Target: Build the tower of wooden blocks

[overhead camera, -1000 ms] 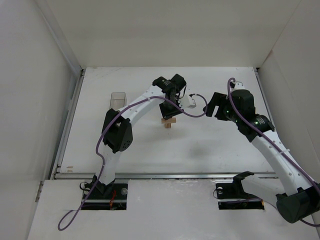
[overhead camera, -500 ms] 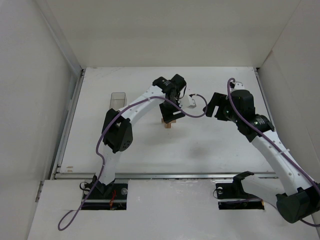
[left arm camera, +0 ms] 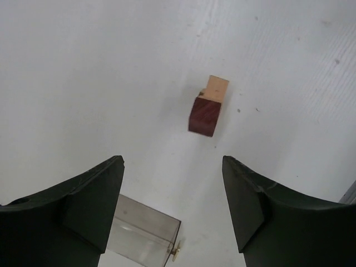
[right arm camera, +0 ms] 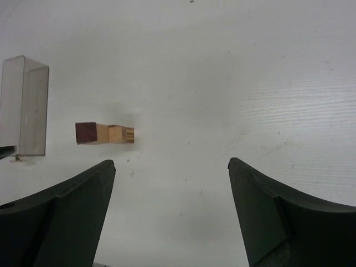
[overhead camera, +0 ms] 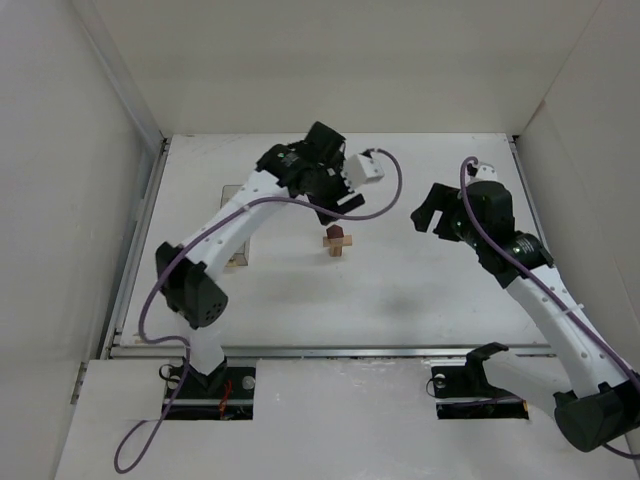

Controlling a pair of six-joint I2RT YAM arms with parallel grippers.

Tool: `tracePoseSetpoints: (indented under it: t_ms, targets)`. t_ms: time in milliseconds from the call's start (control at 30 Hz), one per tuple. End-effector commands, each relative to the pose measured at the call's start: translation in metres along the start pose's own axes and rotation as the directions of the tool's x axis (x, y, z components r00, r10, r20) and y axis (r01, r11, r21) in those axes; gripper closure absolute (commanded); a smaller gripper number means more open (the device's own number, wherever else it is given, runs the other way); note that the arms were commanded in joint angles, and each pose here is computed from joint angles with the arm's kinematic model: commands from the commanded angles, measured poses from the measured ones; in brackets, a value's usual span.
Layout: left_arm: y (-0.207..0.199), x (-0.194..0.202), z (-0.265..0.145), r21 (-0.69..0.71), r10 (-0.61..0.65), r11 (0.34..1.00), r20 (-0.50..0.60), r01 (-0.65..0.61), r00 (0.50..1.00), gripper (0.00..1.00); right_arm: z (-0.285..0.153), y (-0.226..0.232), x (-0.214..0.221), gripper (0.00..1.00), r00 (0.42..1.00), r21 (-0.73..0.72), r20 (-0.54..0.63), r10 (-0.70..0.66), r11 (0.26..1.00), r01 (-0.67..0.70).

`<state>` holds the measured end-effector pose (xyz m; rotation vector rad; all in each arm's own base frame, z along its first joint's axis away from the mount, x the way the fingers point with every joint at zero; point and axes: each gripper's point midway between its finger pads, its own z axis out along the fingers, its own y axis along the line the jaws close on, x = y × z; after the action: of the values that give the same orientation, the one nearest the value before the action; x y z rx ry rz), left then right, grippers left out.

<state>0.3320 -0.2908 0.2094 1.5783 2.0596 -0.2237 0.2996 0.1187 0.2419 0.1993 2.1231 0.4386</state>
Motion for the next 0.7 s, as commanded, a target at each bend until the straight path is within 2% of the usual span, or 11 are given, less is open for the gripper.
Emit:
tracePoseSetpoints:
  t_ms: [0,100,133,200,267,333,367,467,500,600,667]
  targets:
    - [0.029,-0.021,-0.073,-0.122,-0.103,0.983,0.243,0.136,0.964,0.31,-0.027,-0.006,-0.042,0.12,0.982,0.042,0.185,0.028,0.998,-0.037]
    - [0.053,-0.013,-0.087,-0.194,-0.213,0.939,0.316,0.283,0.925,0.28,-0.035,-0.017,-0.054,0.02,0.97,0.102,0.242,0.028,0.993,-0.054]
    - [0.073,-0.001,-0.103,-0.264,-0.257,0.897,0.341,0.355,0.904,0.28,-0.04,-0.028,-0.061,0.0,0.961,0.161,0.276,0.032,0.984,-0.079]
    - [0.098,0.016,-0.113,-0.315,-0.354,0.813,0.401,0.489,0.845,0.27,-0.047,-0.044,-0.062,0.0,0.959,0.258,0.281,0.027,0.961,-0.102]
    - [0.13,0.048,-0.14,-0.395,-0.426,0.687,0.461,0.61,0.778,0.27,-0.051,-0.072,-0.062,0.0,0.956,0.407,0.293,0.01,0.904,-0.134]
    - [0.149,0.073,-0.151,-0.426,-0.487,0.56,0.524,0.711,0.698,0.25,-0.062,-0.088,-0.067,0.0,0.941,0.489,0.337,-0.001,0.855,-0.174]
    - [0.163,0.097,-0.174,-0.489,-0.495,0.444,0.564,0.751,0.66,0.23,-0.073,-0.103,-0.073,0.0,0.92,0.558,0.392,-0.016,0.799,-0.224]
    - [0.175,0.136,-0.196,-0.554,-0.511,0.255,0.618,0.792,0.597,0.16,-0.09,-0.121,-0.08,0.0,0.886,0.625,0.462,-0.048,0.726,-0.287]
    - [0.183,0.158,-0.206,-0.584,-0.521,0.144,0.642,0.799,0.563,0.14,-0.099,-0.126,-0.086,0.0,0.861,0.637,0.506,-0.061,0.699,-0.325]
    - [0.184,0.2,-0.222,-0.628,-0.541,-0.033,0.665,0.777,0.514,0.1,-0.103,-0.132,-0.087,0.0,0.85,0.656,0.521,-0.08,0.674,-0.339]
    - [0.182,0.215,-0.221,-0.63,-0.551,-0.085,0.675,0.772,0.49,0.09,-0.106,-0.131,-0.091,0.0,0.843,0.654,0.532,-0.081,0.672,-0.348]
